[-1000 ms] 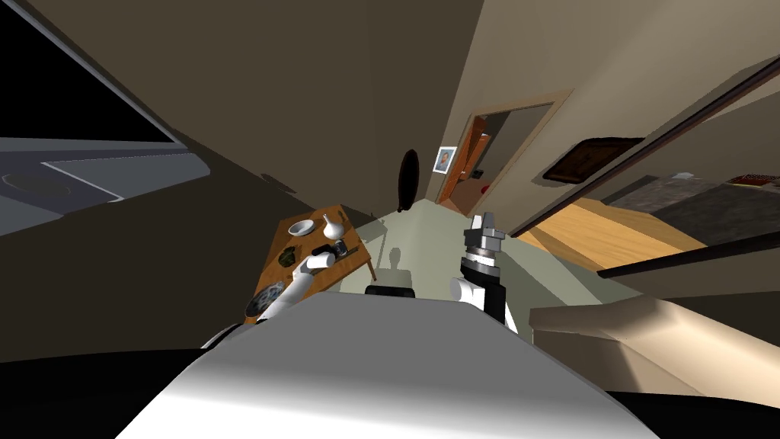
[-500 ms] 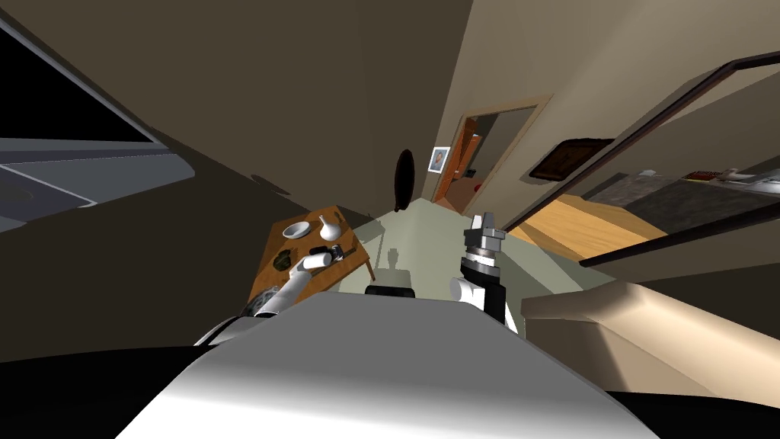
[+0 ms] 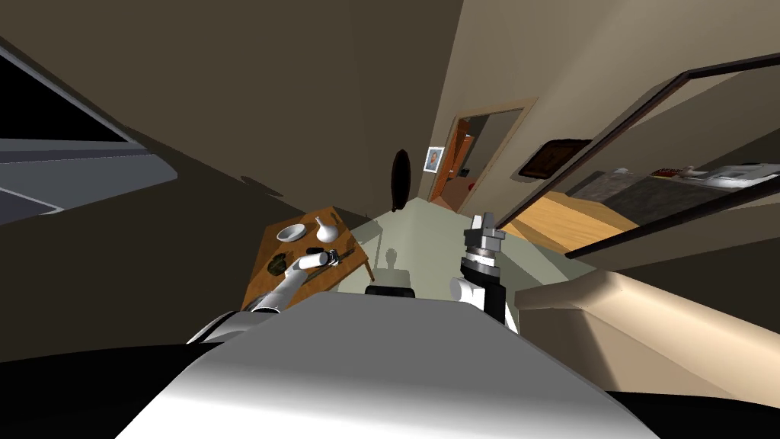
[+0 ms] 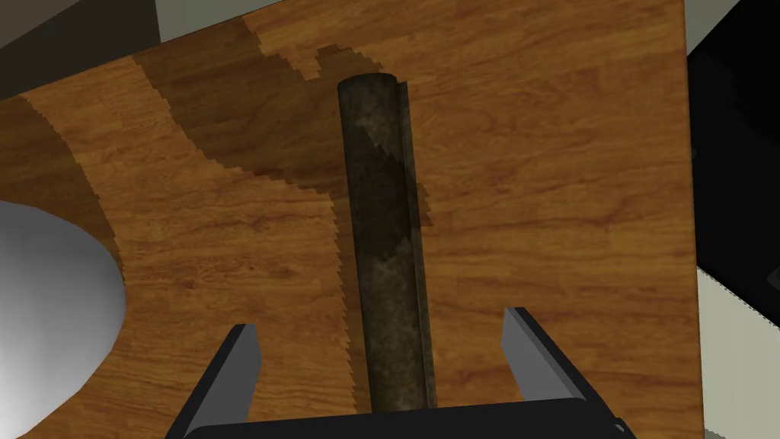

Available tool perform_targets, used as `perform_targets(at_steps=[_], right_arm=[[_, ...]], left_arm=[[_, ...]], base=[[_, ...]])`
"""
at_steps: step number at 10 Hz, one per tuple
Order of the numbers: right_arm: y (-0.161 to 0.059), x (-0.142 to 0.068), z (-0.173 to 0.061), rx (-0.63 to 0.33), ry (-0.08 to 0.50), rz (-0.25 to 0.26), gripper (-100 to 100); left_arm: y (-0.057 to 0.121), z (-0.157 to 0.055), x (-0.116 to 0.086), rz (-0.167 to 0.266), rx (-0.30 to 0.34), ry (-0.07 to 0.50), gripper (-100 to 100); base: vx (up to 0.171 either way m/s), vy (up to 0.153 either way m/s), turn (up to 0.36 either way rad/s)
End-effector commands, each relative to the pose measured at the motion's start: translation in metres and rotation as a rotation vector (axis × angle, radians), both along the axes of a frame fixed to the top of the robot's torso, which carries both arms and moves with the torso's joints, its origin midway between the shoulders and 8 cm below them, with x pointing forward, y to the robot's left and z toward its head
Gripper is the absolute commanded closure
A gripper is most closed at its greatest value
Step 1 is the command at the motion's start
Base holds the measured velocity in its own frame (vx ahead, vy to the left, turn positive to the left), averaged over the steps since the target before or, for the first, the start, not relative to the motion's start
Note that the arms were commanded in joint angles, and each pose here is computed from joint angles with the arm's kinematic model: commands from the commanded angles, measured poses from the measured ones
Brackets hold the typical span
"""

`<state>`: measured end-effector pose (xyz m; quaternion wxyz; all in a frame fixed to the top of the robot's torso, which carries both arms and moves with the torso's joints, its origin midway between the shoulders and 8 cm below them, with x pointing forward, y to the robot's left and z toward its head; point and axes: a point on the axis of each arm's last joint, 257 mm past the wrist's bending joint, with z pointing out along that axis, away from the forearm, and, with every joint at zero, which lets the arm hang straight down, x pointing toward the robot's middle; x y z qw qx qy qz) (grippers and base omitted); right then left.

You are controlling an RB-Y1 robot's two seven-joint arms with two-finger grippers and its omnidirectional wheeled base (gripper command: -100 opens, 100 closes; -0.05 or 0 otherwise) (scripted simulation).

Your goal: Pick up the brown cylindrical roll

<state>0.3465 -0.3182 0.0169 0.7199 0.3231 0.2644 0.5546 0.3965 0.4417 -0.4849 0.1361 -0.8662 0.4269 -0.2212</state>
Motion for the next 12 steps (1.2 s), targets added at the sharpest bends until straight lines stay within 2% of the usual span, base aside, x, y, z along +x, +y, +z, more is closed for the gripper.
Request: perform_targets(at_steps=[1, 2, 3, 4, 6, 7, 9, 10, 12], right_arm=[[0.000, 0.000, 0.000, 0.000, 0.000, 0.000, 0], [0.000, 0.000, 0.000, 0.000, 0.000, 0.000, 0], [0.000, 0.000, 0.000, 0.000, 0.000, 0.000, 0], [0.000, 0.000, 0.000, 0.000, 0.000, 0.000, 0], [0.000, 0.000, 0.000, 0.000, 0.000, 0.000, 0], [0.000, 0.000, 0.000, 0.000, 0.000, 0.000, 0], [0.000, 0.000, 0.000, 0.000, 0.000, 0.000, 0], [0.000, 0.000, 0.000, 0.000, 0.000, 0.000, 0], [0.000, 0.000, 0.000, 0.000, 0.000, 0.000, 0]], left_arm=[[0.013, -0.008, -0.016, 0.035, -0.021, 0.067, -100], [0.014, -0.014, -0.025, 0.042, -0.026, 0.095, -100], [0.024, -0.020, -0.038, 0.068, -0.039, 0.141, -100], [0.023, -0.020, -0.039, 0.067, -0.041, 0.148, -100], [0.039, -0.027, -0.062, 0.116, -0.065, 0.231, -100], [0.039, -0.028, -0.065, 0.115, -0.068, 0.240, -100], [0.050, -0.032, -0.086, 0.156, -0.093, 0.313, -100], [0.050, -0.032, -0.086, 0.156, -0.093, 0.313, -100], [0.056, -0.035, -0.104, 0.187, -0.115, 0.369, -100]], base=[[0.000, 0.020, -0.157], [0.002, 0.023, -0.065], [0.007, 0.021, -0.082], [0.006, 0.017, -0.041], [0.012, 0.024, -0.103], [0.018, 0.028, -0.040], [0.020, 0.033, -0.079], [0.019, 0.029, -0.030], [0.027, 0.026, -0.049]])
